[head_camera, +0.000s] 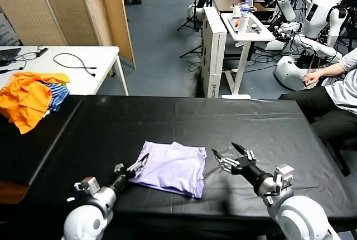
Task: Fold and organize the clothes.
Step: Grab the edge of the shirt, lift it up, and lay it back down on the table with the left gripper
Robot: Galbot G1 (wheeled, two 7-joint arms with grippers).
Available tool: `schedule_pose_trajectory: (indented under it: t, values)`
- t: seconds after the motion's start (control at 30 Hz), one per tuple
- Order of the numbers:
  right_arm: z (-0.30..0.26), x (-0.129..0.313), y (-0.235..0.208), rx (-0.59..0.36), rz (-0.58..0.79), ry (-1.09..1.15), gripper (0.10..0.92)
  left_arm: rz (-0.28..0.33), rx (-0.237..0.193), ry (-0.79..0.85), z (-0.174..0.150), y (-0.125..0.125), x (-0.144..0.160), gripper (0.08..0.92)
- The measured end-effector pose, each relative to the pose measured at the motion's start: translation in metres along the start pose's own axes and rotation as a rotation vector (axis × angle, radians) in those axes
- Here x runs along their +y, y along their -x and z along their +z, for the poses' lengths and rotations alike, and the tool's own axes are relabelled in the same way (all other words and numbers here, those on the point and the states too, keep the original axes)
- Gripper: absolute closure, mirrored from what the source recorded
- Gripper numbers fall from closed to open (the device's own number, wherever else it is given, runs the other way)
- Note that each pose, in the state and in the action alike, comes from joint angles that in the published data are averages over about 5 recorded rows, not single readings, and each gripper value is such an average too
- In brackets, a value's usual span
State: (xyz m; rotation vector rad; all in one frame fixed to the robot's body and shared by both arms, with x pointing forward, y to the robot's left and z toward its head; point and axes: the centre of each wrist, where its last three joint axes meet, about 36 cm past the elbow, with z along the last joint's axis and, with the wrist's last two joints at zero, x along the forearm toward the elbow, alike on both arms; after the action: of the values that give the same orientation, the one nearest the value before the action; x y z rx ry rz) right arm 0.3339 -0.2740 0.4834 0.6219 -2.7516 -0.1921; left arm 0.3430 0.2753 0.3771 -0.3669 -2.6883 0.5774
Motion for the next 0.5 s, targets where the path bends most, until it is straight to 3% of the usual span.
schedule_pose_trajectory:
  t: [0.3,0.5]
  values:
    - [0.001,0.001,-0.002,0.003,0.004,0.002,0.115,0.006,0.017,-0.027,0.010,0.005,0.002,0.105]
    - [0.002,0.003,-0.001,0.003,0.002,0.003,0.115,0.017,0.024,-0.035,0.016,0.007,-0.002,0.247]
